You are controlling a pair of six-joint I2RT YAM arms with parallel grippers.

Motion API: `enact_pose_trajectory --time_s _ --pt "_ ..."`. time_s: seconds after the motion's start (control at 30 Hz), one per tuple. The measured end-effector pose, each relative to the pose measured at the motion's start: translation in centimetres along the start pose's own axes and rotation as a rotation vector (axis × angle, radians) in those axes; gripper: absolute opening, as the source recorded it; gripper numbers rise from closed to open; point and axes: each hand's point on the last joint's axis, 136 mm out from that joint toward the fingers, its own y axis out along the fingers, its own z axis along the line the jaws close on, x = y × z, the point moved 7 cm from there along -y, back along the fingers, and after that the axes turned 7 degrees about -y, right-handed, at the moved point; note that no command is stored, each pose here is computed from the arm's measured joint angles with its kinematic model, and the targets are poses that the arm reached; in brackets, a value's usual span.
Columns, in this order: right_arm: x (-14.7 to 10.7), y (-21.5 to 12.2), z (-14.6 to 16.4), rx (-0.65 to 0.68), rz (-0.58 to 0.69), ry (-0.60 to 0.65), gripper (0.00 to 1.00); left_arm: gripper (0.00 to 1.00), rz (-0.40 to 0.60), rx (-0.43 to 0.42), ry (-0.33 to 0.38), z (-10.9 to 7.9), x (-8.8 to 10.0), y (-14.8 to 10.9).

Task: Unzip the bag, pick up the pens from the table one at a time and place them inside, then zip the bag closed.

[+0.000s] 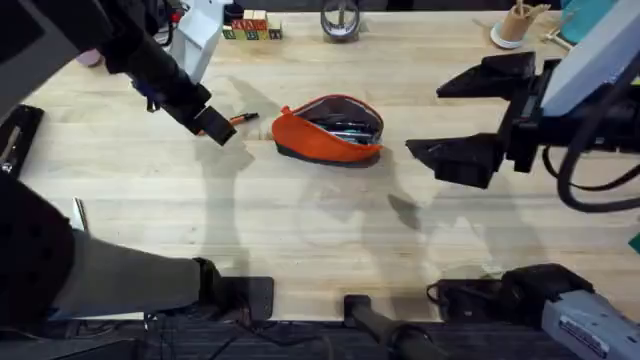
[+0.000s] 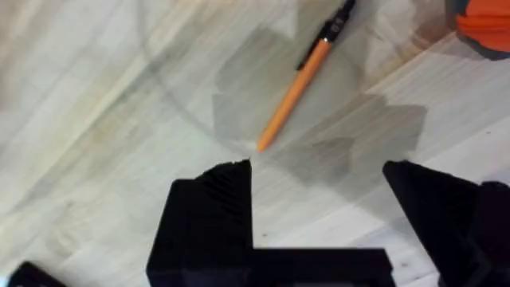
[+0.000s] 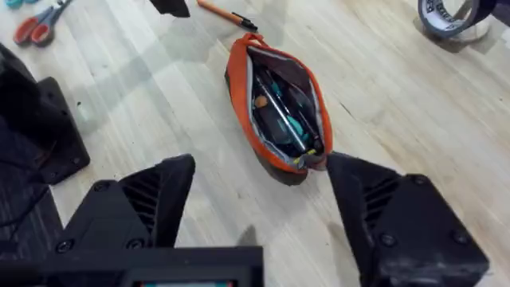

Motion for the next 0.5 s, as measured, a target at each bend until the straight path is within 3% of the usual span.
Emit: enact_pose_trajectory --time_s 0.23,0.5 --pt "0.0 0.0 0.0 0.000 0.000 0.000 0.998 0.993 -0.007 0.014 0.070 0.5 0.3 0.5" --pt "0.0 0.0 0.0 0.000 0.000 0.000 0.998 0.993 0.019 -0.069 0.047 1.3 0.0 3.9"
